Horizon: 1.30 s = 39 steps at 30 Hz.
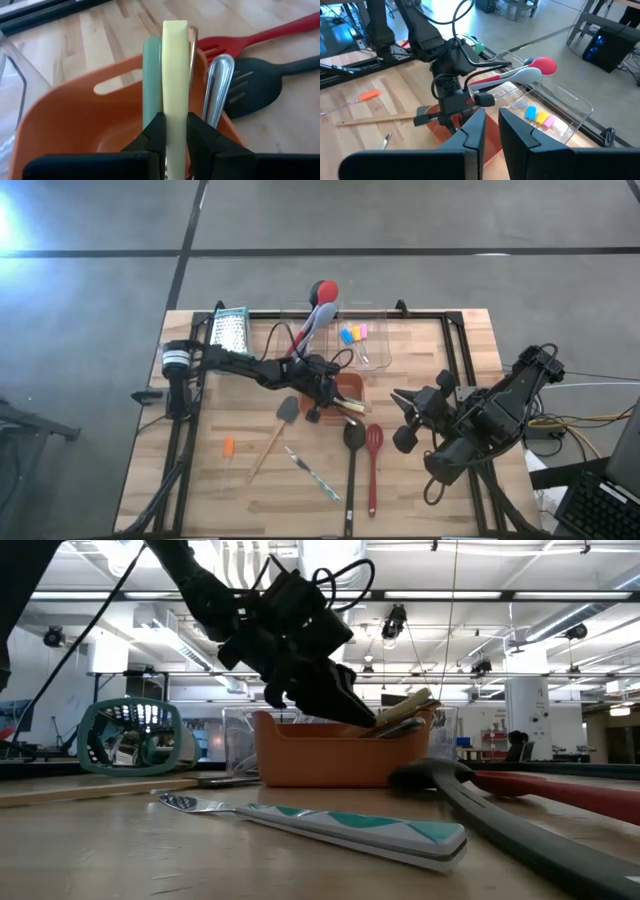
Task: Pick & Place Kitchen Items
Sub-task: Put the yellow knife into the orange bin, then put the red serving spoon into the left transparent bin
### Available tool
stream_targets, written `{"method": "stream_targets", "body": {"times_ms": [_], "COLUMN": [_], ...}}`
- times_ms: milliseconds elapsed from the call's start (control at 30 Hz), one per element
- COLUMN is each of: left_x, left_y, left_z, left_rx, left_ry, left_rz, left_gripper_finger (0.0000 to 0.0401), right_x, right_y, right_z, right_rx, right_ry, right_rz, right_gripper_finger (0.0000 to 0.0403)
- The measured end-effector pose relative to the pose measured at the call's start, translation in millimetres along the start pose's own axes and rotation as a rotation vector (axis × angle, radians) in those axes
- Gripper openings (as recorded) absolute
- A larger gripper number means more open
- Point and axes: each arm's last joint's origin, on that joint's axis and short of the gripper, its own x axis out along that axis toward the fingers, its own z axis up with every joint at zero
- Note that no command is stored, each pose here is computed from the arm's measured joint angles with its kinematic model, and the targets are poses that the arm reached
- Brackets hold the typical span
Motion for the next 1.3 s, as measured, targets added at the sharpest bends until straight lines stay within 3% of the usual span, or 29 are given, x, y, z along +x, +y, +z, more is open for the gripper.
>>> {"method": "stream_targets", "body": {"times_ms": [267,500,667,833,1033,1300], "left_x": [3.5,-1.5,-15.2,-46.9,-97.4,-161.7], "left_y": [1.3,5.8,12.5,17.1,11.1,-12.0], "left_z": [-6.4,4.2,28.8,67.8,99.7,98.2], "left_rx": [-0.006,-0.008,0.001,-0.012,-0.002,0.035], "left_ry": [0.028,0.072,0.143,0.163,0.083,0.003], "left_rz": [0.001,0.027,0.017,0.007,0.051,0.202], "left_gripper_finger": [0.0059,0.0186,0.0239,0.025,0.0247,0.0247], "right_x": [0.1,0.1,0.1,1.1,13.1,40.2], "right_y": [0.2,0.4,0.6,4.8,29.5,74.8], "right_z": [-0.3,-0.5,-0.4,-4.1,-24.7,-77.2], "right_rx": [-0.013,-0.01,0.023,0.112,0.191,0.364], "right_ry": [0.003,0.009,0.011,0.095,0.187,0.405], "right_rz": [0.001,0.004,0.006,0.035,0.009,-0.13], "right_gripper_finger": [0.0047,0.0047,0.0047,0.0047,0.0047,0.0047]}}
